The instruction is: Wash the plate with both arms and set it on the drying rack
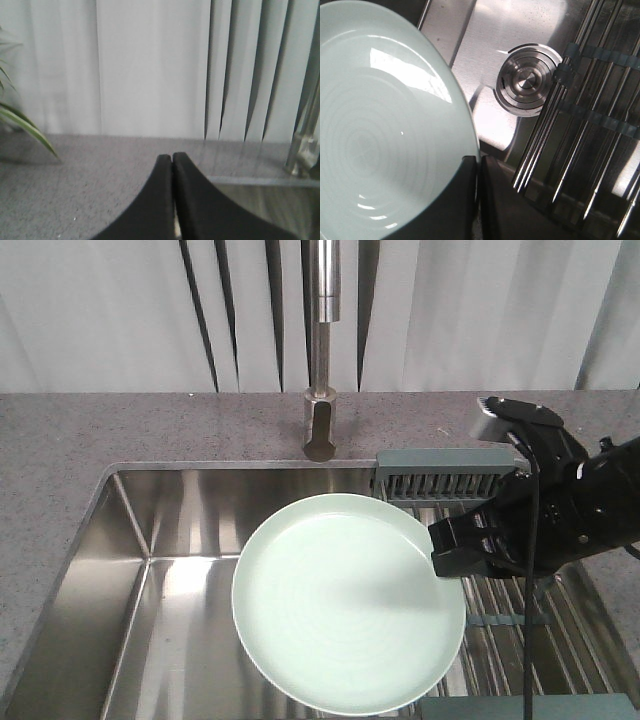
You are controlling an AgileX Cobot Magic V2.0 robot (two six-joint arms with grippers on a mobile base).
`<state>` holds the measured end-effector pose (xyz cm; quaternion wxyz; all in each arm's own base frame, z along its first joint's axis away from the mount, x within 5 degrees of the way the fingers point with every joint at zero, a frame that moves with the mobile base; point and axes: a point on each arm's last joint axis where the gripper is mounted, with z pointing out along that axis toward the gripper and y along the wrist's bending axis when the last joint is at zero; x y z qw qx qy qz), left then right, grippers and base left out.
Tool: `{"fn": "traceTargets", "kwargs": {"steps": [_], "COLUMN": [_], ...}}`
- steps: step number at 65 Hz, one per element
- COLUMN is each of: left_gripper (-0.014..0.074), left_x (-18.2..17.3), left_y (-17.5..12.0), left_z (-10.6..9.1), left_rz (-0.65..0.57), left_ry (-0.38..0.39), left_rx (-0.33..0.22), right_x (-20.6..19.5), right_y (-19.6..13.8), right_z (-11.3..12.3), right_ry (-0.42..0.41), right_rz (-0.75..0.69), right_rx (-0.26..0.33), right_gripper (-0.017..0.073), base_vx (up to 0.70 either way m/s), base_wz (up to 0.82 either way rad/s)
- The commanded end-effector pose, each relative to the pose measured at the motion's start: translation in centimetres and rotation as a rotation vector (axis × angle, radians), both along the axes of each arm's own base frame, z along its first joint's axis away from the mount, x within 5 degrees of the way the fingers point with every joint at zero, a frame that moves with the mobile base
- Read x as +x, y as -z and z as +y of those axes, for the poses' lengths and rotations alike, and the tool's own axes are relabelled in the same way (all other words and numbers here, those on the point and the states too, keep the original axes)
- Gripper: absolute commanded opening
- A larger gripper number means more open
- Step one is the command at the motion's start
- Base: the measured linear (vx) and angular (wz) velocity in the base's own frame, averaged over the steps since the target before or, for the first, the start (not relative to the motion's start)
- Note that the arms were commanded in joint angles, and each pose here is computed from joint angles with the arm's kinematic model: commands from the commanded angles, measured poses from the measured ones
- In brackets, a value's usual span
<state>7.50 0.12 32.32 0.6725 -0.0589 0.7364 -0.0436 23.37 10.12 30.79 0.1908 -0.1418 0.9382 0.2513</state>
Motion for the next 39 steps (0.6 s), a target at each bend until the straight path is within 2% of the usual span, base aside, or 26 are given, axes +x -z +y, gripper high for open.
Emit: {"fn": "traceTargets", "kwargs": {"steps": [1, 20, 31, 39], "left_gripper": [-0.0006, -0.0006, -0.0006, -0.0006], "left_x": [2.2, 9.4, 13.7, 16.6], "left_y": [-2.2, -3.0, -2.3, -1.9], "left_z": [0.0, 0.0, -0.9, -1.7], "left_rz": [0.098, 0.514, 0.691, 0.736], "left_ry": [0.012, 0.045, 0.159, 0.253], "left_rx": [0.041, 0.089, 0.075, 0.044], "right_x": [-0.2, -0.2, -0.2, -0.2], "right_y": [-1.7, -1.7, -1.7, -1.7], "right_z": [0.1, 0.1, 0.1, 0.1], "right_ry": [0.01, 0.01, 0.01, 0.01], "right_rz": [-0.07, -0.07, -0.07, -0.07], "right_rx": [0.049, 0.049, 0.049, 0.049], "right_gripper": [-0.0001, -0.0001, -0.0001, -0.0001], "base_vx": [0.0, 0.0, 0.0, 0.0], "base_wz": [0.0, 0.0, 0.0, 0.0]}}
